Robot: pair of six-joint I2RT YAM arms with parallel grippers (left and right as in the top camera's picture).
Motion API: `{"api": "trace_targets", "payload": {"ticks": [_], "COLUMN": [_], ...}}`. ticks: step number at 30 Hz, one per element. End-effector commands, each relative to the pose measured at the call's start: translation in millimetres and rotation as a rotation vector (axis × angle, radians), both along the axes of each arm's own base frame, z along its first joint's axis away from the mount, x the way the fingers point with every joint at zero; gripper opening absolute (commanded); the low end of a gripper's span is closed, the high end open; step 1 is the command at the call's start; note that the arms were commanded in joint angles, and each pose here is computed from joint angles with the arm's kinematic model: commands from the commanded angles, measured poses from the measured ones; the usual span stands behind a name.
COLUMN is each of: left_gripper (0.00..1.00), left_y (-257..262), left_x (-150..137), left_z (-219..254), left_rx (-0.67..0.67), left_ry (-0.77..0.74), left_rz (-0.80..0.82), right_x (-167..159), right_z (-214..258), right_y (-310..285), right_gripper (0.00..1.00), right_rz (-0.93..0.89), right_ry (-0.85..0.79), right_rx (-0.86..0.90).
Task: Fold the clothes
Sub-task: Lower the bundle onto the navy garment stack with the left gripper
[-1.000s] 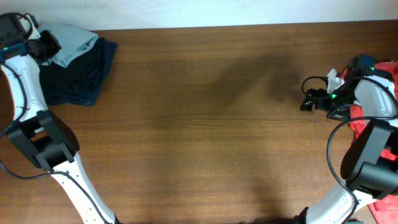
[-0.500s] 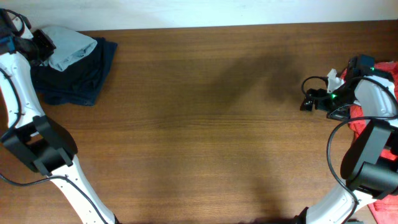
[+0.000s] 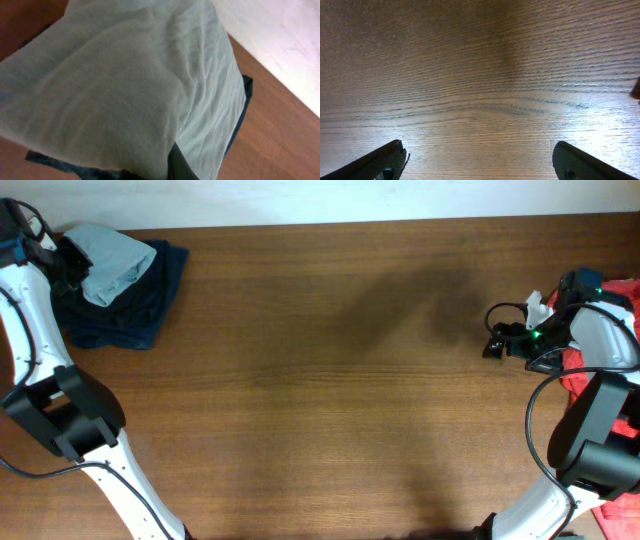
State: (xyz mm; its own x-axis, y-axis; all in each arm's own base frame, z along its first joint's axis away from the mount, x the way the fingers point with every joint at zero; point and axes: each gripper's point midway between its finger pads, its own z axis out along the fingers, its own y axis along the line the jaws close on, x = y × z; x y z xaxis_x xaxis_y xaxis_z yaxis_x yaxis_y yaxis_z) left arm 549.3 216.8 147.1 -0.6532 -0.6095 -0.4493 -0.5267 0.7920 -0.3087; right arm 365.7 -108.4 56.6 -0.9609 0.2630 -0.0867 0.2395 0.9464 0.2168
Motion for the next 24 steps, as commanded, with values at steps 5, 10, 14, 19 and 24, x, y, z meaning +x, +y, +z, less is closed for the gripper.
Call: {"api": "trace_targets", "payload": {"ticks": [5,10,14,19,24], "left_gripper": [0.99,0.99,0.99,0.0,0.0], "left_y": [6.4,21.4,17.6,14.3,2.4], "left_x": [-9.4,-25.4,-21.7,-0.8,21.0], "left_z": [0.4,33.0,63.9,68.6,39.2], "left_rx": [-0.005,0.005,-0.009,0.018,-0.045], "left_ry": [0.031,0.003,-0.084,-0.17,-0.212], "left_rz": [0.041,0.078,0.046,-0.059,-0.18], "right_x": [-1.5,-1.5,-1.5,-1.5,-1.5], "right_z": [4.3,4.3,4.3,4.3,4.3], "right_y": [-2.0,-2.0,-2.0,-2.0,-2.0], "right_gripper": [0.99,0.99,0.99,0.99,0.99], "right_rz": [-0.014,-0.014,-0.014,-0.014,-0.014], "right_ry": [-0.006,-0.006,-0.006,-0.006,-0.006], "right_rx": [-0.011,-0.011,-0.011,-0.011,-0.011]}}
